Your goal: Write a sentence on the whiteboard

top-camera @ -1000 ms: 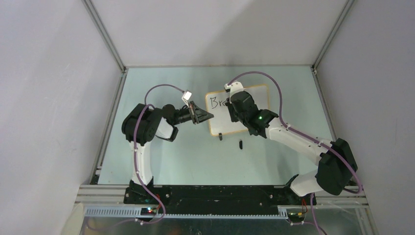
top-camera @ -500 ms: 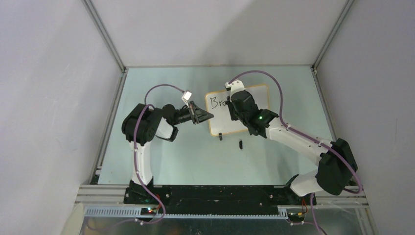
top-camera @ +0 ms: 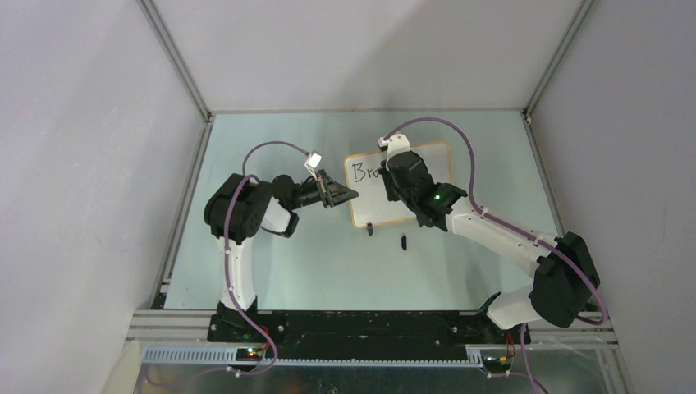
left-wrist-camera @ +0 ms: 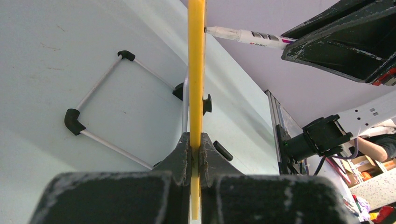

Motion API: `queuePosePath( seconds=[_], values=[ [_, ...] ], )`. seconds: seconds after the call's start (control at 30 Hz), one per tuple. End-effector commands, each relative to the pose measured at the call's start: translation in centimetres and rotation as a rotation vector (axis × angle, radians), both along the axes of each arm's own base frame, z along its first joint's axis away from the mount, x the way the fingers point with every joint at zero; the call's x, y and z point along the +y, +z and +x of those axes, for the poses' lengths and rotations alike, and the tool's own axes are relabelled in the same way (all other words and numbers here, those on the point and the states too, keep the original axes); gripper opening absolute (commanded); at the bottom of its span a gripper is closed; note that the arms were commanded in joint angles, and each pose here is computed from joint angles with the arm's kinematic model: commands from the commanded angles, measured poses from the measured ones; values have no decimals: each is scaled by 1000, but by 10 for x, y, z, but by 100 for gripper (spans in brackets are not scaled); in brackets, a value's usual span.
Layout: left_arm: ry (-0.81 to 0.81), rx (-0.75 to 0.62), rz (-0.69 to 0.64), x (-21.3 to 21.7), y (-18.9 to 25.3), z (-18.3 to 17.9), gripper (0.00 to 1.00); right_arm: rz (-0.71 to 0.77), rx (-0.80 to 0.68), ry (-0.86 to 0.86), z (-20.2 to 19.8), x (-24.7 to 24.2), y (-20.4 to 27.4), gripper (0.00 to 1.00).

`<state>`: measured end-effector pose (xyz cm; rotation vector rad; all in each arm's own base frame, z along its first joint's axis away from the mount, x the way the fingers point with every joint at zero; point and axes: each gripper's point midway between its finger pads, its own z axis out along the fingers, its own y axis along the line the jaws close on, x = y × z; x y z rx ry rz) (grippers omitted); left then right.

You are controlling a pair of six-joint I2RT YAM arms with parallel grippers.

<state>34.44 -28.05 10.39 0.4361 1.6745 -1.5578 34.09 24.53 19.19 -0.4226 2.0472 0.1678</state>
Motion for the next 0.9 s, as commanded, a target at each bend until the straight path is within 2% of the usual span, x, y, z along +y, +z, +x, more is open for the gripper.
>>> queuePosePath(
  seconds=[0.0,0.87],
  values=[
    [-57,-87,-9,-5,15,-13,0,10,-11,-30,6,-6,10,0],
    [-52,-107,-3,-4,17,-17,0,-7,21,-36,-4,-12,1,0]
  ],
)
